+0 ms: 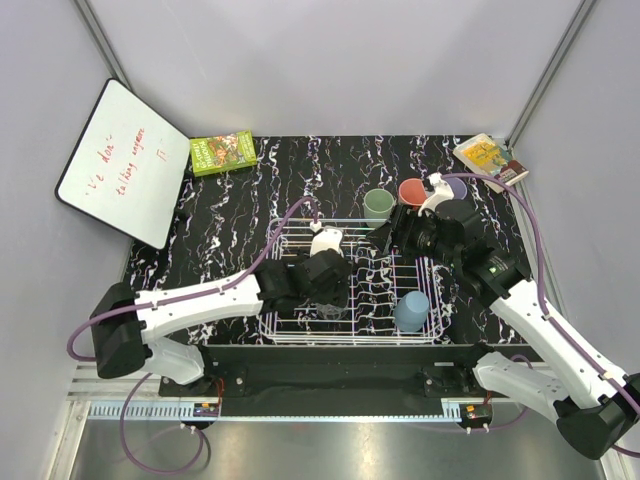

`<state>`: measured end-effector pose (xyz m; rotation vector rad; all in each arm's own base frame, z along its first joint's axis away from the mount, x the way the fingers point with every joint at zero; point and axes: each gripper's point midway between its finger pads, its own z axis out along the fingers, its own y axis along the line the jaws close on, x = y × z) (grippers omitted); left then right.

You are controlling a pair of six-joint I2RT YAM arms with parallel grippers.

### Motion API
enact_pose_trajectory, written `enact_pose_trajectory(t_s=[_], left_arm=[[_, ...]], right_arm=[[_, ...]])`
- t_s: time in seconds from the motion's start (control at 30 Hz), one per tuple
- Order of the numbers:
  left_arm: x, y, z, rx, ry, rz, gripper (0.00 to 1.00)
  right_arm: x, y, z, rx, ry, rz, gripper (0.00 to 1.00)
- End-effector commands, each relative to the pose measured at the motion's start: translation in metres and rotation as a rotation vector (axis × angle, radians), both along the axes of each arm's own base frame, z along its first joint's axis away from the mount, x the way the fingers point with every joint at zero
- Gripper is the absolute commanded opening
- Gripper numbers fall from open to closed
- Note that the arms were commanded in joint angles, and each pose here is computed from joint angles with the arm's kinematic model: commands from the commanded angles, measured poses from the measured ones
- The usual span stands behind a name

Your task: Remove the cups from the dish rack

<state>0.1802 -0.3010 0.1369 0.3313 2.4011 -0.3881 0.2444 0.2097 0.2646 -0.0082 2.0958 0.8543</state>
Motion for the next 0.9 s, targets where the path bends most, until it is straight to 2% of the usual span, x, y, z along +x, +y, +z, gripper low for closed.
enact_pose_trajectory(t_s=[0.0,0.03,0.27,0.4,0.53,0.57,0.63,0.67,0.7,0.77,0.87], left_arm=[[0.008,0.005,0.039,-0.037,-0.089,0.003,0.04],[0.010,0.006,0.051,-0.045,-0.116,0.006,0.00],[0.019,0.018,0.118,-0.055,-0.232,-0.012,0.00],[0.024,0.032,0.175,-0.124,-0.337,0.009,0.00],[0.026,0.052,0.198,-0.214,-0.412,0.064,0.00],[0.027,0.047,0.211,-0.302,-0.443,0.068,0.00],[0.020,0.057,0.206,-0.408,-0.448,0.050,0.00],[0.021,0.056,0.220,-0.513,-0.478,0.054,0.00],[0.018,0.066,0.212,-0.582,-0.467,0.048,0.00],[0.019,0.073,0.224,-0.712,-0.498,0.053,0.00],[0.022,0.083,0.220,-0.820,-0.471,0.031,0.00]], right_arm=[[0.002,0.002,0.015,0.030,-0.048,-0.002,0.75],[0.002,0.003,0.015,0.031,-0.049,-0.002,0.75],[0.001,0.003,0.024,0.043,-0.065,0.000,0.75],[0.001,0.003,0.025,0.046,-0.067,0.005,0.75],[-0.002,0.008,0.027,0.074,-0.064,0.023,0.75],[-0.002,0.012,0.032,0.100,-0.081,0.038,0.75],[-0.005,0.014,0.035,0.131,-0.089,0.051,0.75],[-0.005,0.017,0.041,0.159,-0.107,0.063,0.75],[-0.007,0.018,0.043,0.176,-0.114,0.068,0.75],[-0.009,0.021,0.054,0.215,-0.146,0.086,0.75],[-0.013,0.026,0.066,0.267,-0.175,0.116,0.74]])
